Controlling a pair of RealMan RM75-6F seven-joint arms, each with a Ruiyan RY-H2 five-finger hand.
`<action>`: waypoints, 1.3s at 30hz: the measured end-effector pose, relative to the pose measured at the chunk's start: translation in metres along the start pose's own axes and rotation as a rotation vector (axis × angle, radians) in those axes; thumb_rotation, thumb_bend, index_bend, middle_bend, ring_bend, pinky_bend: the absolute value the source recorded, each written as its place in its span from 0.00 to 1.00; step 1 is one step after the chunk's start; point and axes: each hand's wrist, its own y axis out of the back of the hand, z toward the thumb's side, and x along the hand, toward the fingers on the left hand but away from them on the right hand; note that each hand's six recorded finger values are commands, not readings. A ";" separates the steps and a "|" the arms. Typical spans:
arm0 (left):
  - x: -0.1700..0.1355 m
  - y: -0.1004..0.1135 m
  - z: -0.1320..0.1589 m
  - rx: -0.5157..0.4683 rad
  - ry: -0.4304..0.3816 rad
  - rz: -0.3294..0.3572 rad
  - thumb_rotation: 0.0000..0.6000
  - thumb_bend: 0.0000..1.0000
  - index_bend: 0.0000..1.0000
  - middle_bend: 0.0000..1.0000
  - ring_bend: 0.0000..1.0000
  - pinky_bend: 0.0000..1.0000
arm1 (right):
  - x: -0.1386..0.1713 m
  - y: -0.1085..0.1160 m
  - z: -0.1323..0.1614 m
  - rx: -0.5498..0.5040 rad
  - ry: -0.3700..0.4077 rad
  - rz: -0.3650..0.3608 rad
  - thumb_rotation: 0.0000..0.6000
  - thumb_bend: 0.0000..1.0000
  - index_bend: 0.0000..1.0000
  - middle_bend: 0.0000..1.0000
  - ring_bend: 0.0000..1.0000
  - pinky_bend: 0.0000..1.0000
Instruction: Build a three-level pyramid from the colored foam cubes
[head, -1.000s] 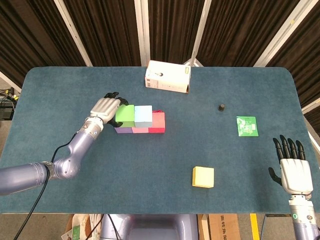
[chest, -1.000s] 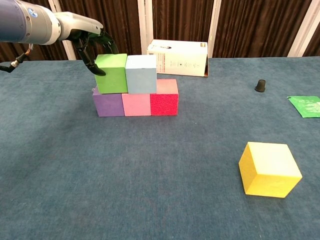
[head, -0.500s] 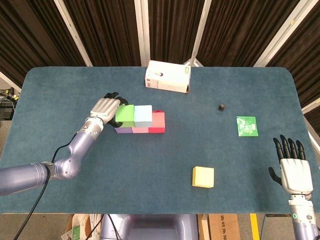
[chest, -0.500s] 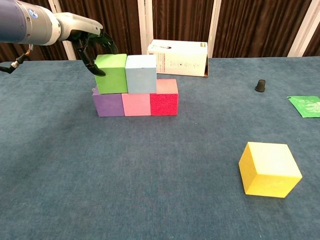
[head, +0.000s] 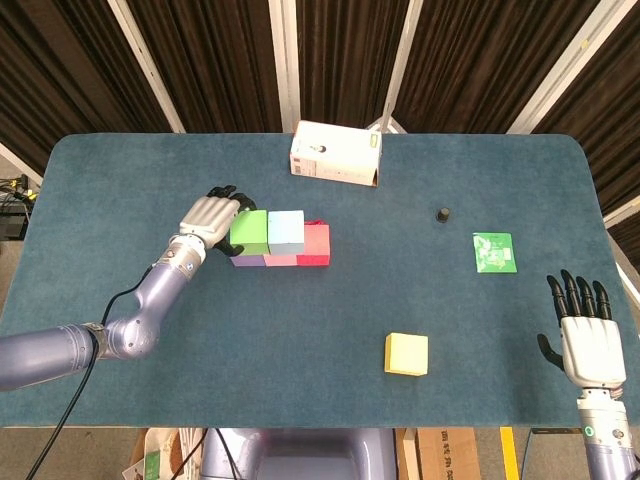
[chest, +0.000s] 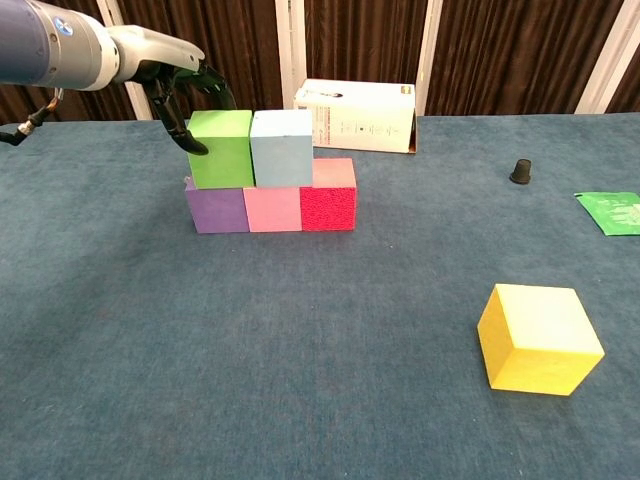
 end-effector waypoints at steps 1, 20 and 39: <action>0.000 0.000 0.000 0.000 0.000 0.000 1.00 0.32 0.23 0.14 0.00 0.00 | 0.000 0.000 0.000 0.000 -0.001 0.001 1.00 0.32 0.05 0.01 0.00 0.00; 0.001 -0.001 0.002 -0.007 -0.021 -0.002 1.00 0.32 0.23 0.14 0.00 0.00 | 0.000 0.000 -0.001 -0.001 -0.015 -0.003 1.00 0.32 0.05 0.01 0.00 0.00; -0.016 0.015 -0.011 -0.017 0.012 0.025 1.00 0.32 0.11 0.03 0.00 0.00 | 0.000 0.000 -0.002 -0.012 -0.020 0.004 1.00 0.32 0.05 0.01 0.00 0.00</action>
